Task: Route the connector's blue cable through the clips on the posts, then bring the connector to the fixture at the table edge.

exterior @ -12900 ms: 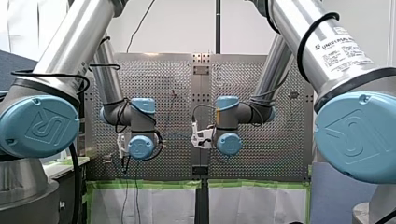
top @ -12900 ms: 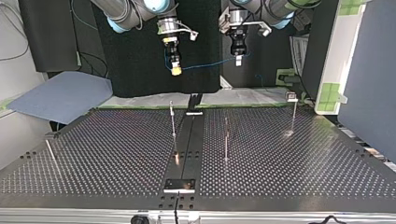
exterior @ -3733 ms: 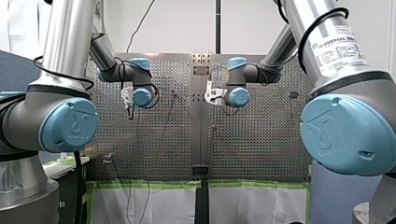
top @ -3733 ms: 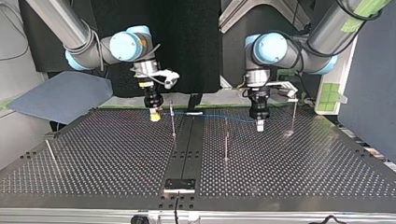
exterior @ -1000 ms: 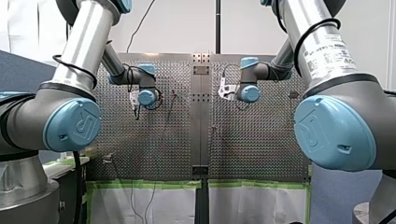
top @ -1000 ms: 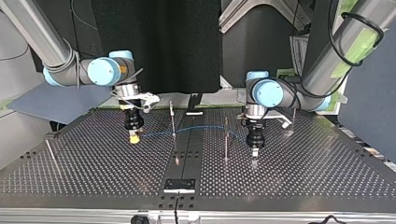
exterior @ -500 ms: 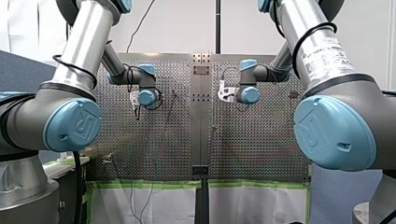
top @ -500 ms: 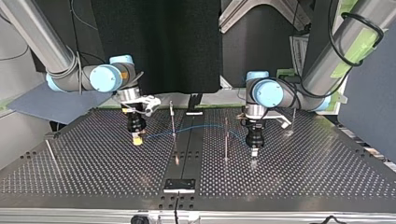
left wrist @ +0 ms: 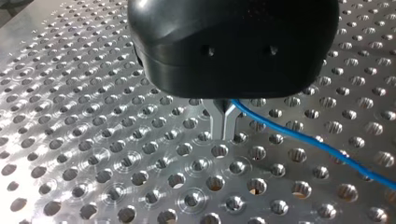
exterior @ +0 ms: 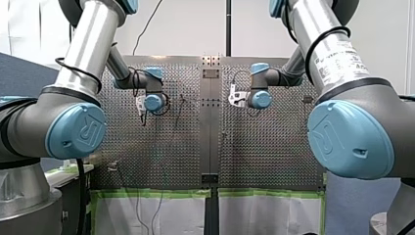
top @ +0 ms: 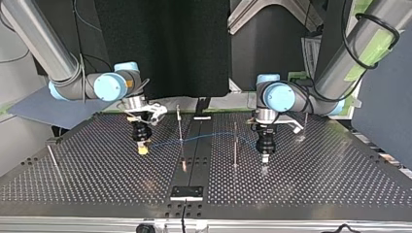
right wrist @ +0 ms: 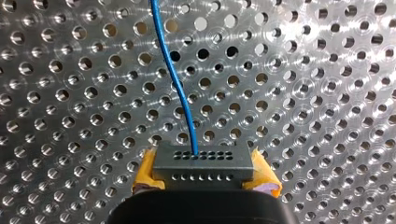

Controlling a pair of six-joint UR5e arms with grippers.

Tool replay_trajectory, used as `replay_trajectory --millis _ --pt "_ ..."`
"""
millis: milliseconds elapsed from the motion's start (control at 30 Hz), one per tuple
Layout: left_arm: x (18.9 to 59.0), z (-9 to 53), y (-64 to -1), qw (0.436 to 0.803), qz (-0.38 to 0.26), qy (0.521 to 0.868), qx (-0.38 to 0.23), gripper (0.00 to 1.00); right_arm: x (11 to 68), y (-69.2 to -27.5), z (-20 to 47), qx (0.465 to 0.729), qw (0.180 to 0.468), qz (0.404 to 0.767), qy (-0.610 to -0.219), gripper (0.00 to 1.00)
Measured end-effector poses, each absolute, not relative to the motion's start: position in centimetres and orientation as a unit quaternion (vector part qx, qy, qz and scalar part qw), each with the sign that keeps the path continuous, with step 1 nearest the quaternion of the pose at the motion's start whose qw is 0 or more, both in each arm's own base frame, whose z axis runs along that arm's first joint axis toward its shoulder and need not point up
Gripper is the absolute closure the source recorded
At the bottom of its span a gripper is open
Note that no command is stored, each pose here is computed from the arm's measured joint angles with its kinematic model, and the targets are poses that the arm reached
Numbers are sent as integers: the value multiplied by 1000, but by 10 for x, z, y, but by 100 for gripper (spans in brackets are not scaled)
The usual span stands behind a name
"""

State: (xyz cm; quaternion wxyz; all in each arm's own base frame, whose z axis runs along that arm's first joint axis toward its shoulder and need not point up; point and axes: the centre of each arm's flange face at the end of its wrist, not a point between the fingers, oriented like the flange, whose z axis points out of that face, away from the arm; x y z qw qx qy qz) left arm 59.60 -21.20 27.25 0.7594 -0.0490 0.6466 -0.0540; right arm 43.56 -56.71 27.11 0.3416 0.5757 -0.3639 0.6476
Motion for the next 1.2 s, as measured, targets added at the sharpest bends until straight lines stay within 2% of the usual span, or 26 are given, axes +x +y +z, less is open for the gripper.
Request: replay_trajectory --millis 233,267,300,333,367,400,467,500,533,733,800,833,867,900,933,967,1200 --pt "597 273 -211 759 -53 647 -49 100 437 -570 266 579 340 645 -365 100" --pt "597 273 -211 760 -53 646 -49 91 437 -570 266 579 340 645 -365 100" --pt "597 273 -211 760 -52 646 -49 91 437 -570 266 580 339 644 -366 100" --pt "597 273 -211 760 -52 646 -49 84 437 -570 266 580 339 644 -366 100" --pt "597 273 -211 760 -52 646 -49 71 437 -570 265 580 339 644 -366 100" --pt "597 273 -211 760 -51 646 -49 71 437 -570 265 580 339 644 -366 100" --pt "597 273 -210 760 -50 646 -50 47 437 -570 265 580 339 644 -366 100" --pt "596 273 -210 760 -48 646 -52 47 437 -570 265 580 339 644 -366 100" --pt "596 273 -209 759 -46 647 -53 41 437 -570 265 581 339 644 -366 100" --pt "593 269 -204 749 -20 659 -61 41 437 -570 264 582 338 642 -366 100" --pt "592 268 -203 746 -12 663 -62 37 437 -569 264 583 338 642 -366 100" --pt "592 268 -202 745 -11 664 -61 33 437 -569 264 583 337 642 -367 100" --pt "592 267 -202 744 -11 665 -61 21 437 -569 264 583 337 642 -367 100" --pt "592 267 -202 743 -13 666 -59 21 437 -569 264 583 337 642 -367 100" --pt "592 267 -202 743 -15 667 -57 15 437 -569 264 583 337 642 -367 100" --pt "592 267 -202 742 -17 667 -56 0 437 -569 263 583 337 642 -367 100" --pt "591 263 -202 728 -39 683 -40 0 436 -569 263 585 337 639 -368 100"
